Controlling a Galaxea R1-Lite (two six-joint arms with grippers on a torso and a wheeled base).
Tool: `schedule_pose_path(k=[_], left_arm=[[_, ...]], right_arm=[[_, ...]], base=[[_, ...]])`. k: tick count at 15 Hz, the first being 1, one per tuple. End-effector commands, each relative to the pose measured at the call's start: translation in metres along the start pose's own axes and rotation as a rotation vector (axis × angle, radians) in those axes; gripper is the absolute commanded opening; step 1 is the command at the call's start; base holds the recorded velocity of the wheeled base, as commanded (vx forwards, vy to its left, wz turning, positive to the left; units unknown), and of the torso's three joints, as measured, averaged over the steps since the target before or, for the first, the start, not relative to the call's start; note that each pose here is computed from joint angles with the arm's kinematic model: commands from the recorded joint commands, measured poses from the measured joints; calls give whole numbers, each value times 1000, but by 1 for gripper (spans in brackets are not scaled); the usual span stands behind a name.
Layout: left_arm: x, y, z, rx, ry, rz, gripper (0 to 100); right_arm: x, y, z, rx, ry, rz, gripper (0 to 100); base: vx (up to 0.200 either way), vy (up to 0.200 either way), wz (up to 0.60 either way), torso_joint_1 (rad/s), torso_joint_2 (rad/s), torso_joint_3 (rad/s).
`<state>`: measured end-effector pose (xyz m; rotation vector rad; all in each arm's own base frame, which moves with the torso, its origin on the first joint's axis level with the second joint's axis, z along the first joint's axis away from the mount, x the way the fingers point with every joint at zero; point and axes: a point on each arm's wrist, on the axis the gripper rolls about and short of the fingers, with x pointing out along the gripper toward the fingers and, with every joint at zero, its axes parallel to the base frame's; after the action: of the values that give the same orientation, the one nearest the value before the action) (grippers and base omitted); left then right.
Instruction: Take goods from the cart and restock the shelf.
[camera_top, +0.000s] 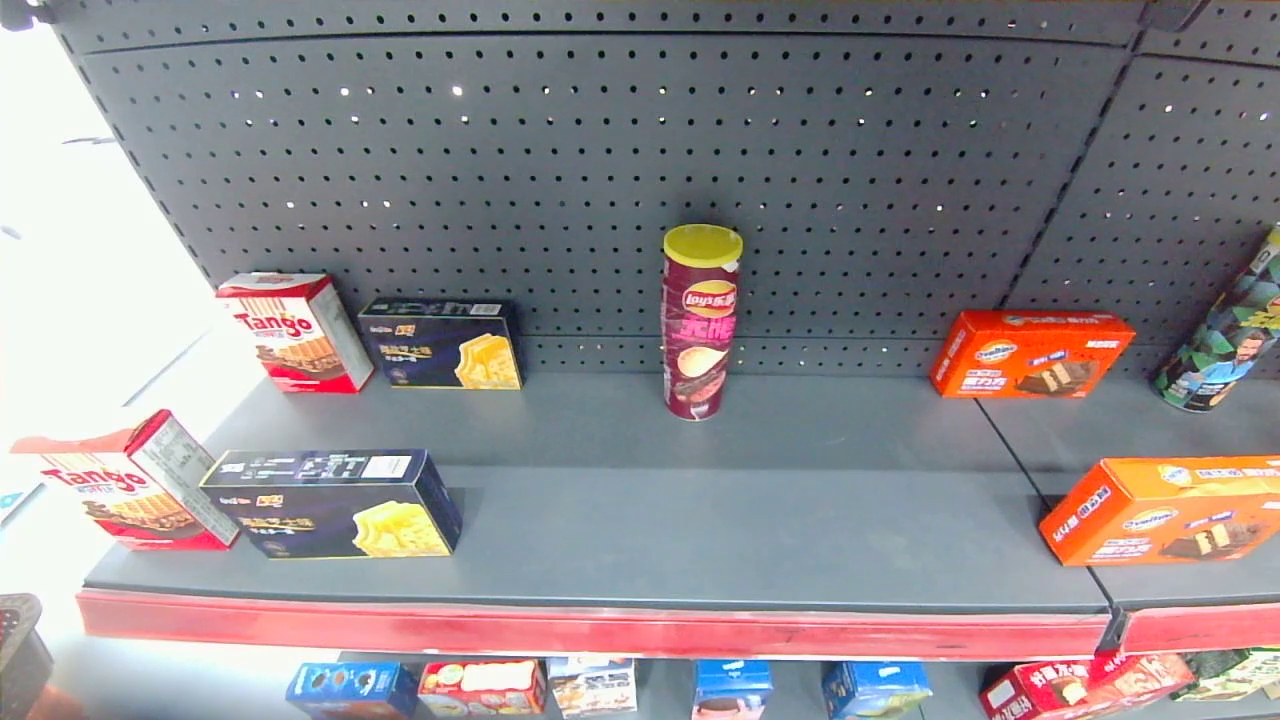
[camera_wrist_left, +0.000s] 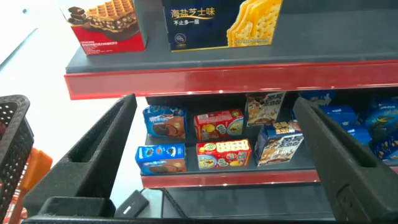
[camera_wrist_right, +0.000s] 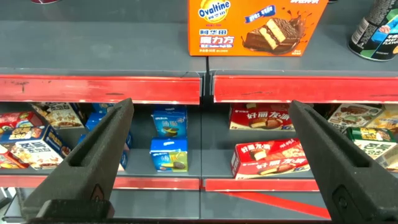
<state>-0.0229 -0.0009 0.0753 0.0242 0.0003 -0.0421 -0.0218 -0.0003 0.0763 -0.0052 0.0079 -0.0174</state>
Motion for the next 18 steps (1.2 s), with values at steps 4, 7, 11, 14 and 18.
schedule_pose_path(k=[4, 7, 11, 14, 18], left_arm=[[0, 0, 0, 0, 1, -1, 100], [0, 0, 0, 0, 1, -1, 100], [0, 0, 0, 0, 1, -1, 100], [0, 0, 0, 0, 1, -1, 100], [0, 0, 0, 3, 1, -1, 100]], right_arm=[[0, 0, 0, -1, 0, -1, 100], [0, 0, 0, 1, 0, -1, 100], [0, 0, 0, 2, 1, -1, 100], [0, 0, 0, 2, 1, 1, 100], [0, 0, 0, 4, 1, -1, 100]], base=[[0, 0, 600, 2, 5, -1], [0, 0, 600, 6, -7, 5], [0, 0, 600, 1, 0, 6], [0, 0, 0, 0, 0, 0], [0, 0, 0, 0, 0, 0]])
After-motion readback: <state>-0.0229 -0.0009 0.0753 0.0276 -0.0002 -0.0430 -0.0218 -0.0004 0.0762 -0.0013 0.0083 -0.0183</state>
